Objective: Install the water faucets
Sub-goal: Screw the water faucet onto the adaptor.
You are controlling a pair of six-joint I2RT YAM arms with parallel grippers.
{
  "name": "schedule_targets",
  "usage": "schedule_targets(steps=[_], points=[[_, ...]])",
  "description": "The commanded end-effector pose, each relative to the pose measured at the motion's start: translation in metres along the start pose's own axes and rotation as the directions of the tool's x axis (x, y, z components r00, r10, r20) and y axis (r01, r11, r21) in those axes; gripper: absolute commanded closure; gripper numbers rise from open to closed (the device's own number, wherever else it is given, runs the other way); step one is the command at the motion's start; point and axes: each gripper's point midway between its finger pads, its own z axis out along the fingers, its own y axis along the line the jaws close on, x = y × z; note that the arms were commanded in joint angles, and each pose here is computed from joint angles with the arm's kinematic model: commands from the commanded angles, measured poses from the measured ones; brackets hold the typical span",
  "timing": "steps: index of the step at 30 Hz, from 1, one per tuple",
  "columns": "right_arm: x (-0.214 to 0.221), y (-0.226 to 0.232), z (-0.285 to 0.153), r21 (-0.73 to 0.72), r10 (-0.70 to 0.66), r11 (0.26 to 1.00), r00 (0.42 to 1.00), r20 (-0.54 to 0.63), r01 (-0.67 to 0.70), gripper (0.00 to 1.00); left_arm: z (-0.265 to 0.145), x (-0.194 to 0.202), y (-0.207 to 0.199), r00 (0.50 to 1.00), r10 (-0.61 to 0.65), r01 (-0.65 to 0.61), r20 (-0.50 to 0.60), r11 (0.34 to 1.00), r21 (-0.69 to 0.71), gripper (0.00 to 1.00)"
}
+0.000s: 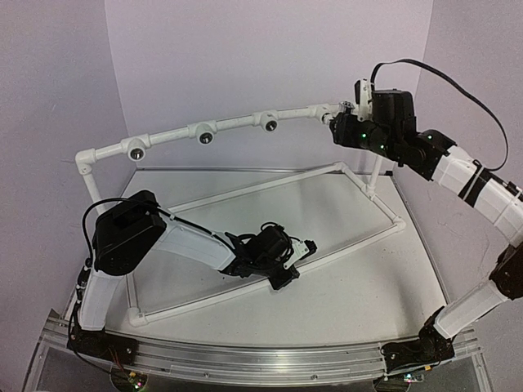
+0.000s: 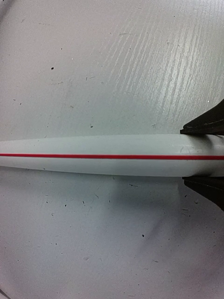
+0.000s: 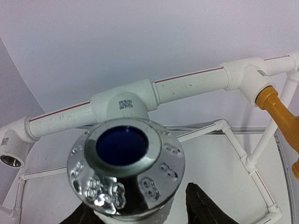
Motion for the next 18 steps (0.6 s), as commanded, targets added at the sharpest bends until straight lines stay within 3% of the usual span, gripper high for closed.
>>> schedule_targets(steps=[1, 9, 14, 18], points=[[-0.033, 0.002, -0.004, 0.001, 0.048, 0.999, 0.994, 0.098, -0.048, 0.40, 0.017, 0.168, -0.033, 0.885, 0.051, 0.001, -0.462, 0.994, 0.112, 1.00], [-0.040, 0.006, 0.009, 0.009, 0.041, 0.999, 0.990, 0.134, -0.043, 0.45, 0.017, 0.169, -0.032, 0.884, 0.049, 0.002, -0.464, 0.994, 0.109, 1.00], [-0.040, 0.005, 0.018, 0.030, 0.064, 0.997, 0.988, 0.142, -0.069, 0.58, 0.016, 0.168, -0.032, 0.885, 0.049, 0.002, -0.463, 0.994, 0.109, 1.00], [-0.039, 0.003, 0.020, 0.034, 0.108, 0.993, 0.982, 0.156, -0.114, 0.83, 0.016, 0.168, -0.033, 0.884, 0.050, 0.002, -0.464, 0.994, 0.110, 1.00]])
